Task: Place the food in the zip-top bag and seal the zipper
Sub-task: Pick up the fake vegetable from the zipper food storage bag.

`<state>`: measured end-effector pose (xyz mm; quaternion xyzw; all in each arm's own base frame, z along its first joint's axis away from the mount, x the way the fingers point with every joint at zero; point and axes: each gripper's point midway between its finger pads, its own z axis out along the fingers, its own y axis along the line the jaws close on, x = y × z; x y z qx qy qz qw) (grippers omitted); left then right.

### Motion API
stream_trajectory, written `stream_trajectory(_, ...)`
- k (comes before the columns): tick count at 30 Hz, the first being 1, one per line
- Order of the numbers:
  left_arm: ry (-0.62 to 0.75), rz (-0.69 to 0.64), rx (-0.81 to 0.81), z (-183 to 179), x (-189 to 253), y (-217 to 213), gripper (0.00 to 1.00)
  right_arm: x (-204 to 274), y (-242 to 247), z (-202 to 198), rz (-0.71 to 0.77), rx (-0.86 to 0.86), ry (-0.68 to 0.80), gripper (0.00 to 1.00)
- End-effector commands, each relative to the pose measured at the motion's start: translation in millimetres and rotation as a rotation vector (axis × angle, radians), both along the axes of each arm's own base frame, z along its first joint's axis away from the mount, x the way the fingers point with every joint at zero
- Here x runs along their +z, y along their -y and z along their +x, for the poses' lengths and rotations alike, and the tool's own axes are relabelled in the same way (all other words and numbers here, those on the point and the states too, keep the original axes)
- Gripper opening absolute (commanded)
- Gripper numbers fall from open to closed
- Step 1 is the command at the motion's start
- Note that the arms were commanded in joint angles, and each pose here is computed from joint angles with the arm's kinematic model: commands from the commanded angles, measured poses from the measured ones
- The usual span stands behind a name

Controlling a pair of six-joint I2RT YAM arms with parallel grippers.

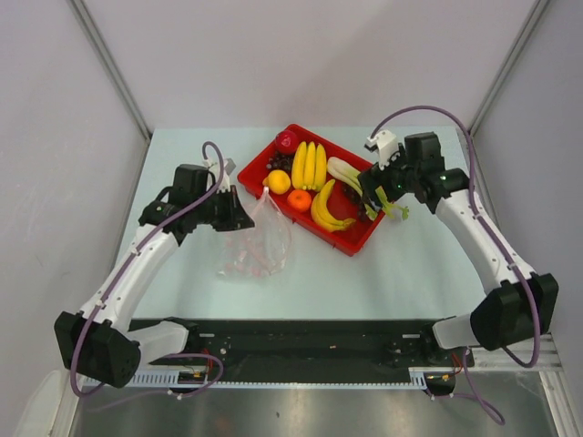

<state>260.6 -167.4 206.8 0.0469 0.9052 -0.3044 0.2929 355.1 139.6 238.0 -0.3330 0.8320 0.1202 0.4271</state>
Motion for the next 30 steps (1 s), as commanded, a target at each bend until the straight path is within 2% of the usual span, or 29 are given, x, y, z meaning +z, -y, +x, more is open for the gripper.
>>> stream_trajectory(1, 0.072, -0.020, 0.001, 17, 17, 3, 0.00, -30, 15, 25, -0.157, -0.007, 0.039, 1.00)
stream_trajectory(8, 0.061, -0.012, -0.012, 17, 12, 4, 0.00, -66, 12, 51, -0.265, -0.010, 0.028, 1.00)
stream_trajectory(13, 0.056, -0.021, -0.020, 17, 10, 6, 0.00, -93, 15, 53, -0.320, -0.007, -0.033, 1.00)
stream_trajectory(20, 0.054, -0.019, -0.027, 19, 9, 6, 0.00, -124, 14, 52, -0.353, -0.002, -0.099, 0.95)
stream_trajectory(23, 0.060, -0.018, -0.027, 19, 10, 5, 0.00, -125, 15, 50, -0.351, -0.010, -0.117, 0.81)
stream_trajectory(24, 0.059, -0.016, -0.026, 18, 9, 5, 0.00, -117, 14, 52, -0.341, -0.017, -0.106, 0.72)
stream_trajectory(26, 0.067, -0.015, -0.019, 20, 11, 4, 0.00, -112, 17, 50, -0.332, -0.031, -0.116, 0.64)
stream_trajectory(27, 0.071, -0.016, -0.016, 20, 12, 3, 0.00, -107, 17, 50, -0.325, -0.033, -0.115, 0.54)
stream_trajectory(28, 0.071, -0.018, -0.014, 20, 11, 3, 0.00, -99, 15, 52, -0.306, -0.031, -0.108, 0.49)
stream_trajectory(29, 0.079, -0.018, -0.012, 20, 12, 2, 0.00, -97, 15, 48, -0.295, -0.033, -0.126, 0.34)
stream_trajectory(30, 0.083, -0.018, -0.011, 20, 13, 2, 0.00, -90, 14, 48, -0.284, -0.032, -0.119, 0.27)
